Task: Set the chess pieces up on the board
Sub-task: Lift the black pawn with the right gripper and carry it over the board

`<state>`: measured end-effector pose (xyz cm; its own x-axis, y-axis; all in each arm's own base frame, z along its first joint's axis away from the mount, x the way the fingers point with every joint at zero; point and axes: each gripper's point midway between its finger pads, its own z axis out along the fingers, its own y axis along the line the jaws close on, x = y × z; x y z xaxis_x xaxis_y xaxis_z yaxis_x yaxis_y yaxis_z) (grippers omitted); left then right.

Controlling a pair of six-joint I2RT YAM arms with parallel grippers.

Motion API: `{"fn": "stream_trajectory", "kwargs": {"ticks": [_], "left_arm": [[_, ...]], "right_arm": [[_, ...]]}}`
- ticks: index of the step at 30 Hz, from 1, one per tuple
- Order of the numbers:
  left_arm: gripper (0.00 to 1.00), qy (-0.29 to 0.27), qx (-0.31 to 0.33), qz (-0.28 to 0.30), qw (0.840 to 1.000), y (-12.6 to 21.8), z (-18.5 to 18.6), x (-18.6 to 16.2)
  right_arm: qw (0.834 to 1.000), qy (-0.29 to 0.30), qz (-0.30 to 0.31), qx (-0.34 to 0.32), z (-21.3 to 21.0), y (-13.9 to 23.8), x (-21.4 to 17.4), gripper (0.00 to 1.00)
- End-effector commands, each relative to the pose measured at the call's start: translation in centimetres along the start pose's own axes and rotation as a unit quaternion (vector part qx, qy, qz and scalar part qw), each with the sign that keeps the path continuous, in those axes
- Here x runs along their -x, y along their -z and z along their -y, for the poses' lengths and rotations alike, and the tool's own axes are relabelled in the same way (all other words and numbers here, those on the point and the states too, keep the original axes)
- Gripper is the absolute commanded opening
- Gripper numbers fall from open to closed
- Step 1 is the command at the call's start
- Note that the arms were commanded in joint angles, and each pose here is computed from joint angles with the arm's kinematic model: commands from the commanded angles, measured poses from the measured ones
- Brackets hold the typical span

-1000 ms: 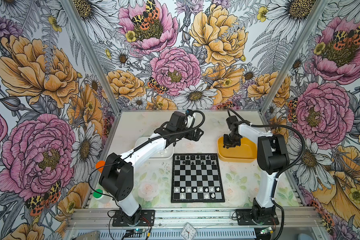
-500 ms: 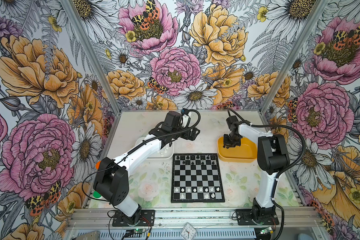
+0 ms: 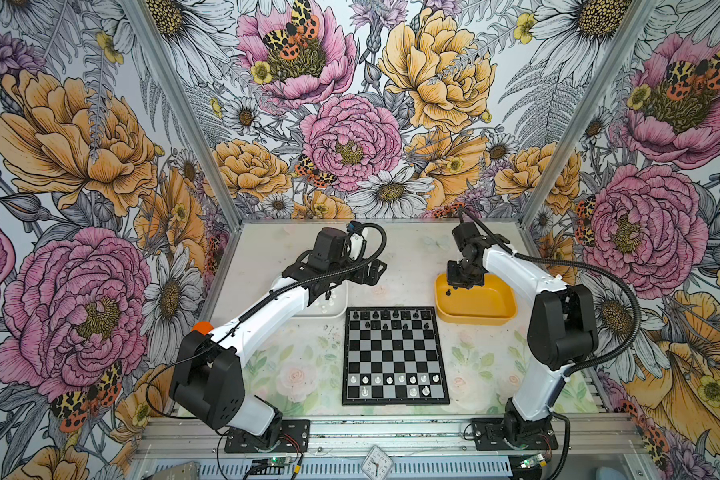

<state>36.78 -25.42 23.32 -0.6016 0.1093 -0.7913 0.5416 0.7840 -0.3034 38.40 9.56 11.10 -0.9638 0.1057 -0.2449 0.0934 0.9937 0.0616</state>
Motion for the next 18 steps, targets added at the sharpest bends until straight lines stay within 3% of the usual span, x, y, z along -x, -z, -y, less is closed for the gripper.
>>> {"fn": "stream_trajectory", "kwargs": {"ticks": [1, 8, 18], "left_arm": [[0.99, -0.004, 0.002, 0.010, 1.000, 1.5, -0.3, -0.1], [0.99, -0.001, -0.001, 0.011, 1.000, 2.4, -0.3, -0.8], [0.99, 0.006, 0.002, 0.012, 1.000, 3.2, -0.5, -1.9]], "right_arm": [[0.999, 0.014, 0.031, -0.001, -1.9, 3.6, 0.1, 0.08], [0.999, 0.035, 0.031, 0.028, -6.0, 5.2, -1.8, 0.08], [0.997, 0.066, -0.015, 0.032, -9.5, 3.6, -7.2, 0.08]]}}
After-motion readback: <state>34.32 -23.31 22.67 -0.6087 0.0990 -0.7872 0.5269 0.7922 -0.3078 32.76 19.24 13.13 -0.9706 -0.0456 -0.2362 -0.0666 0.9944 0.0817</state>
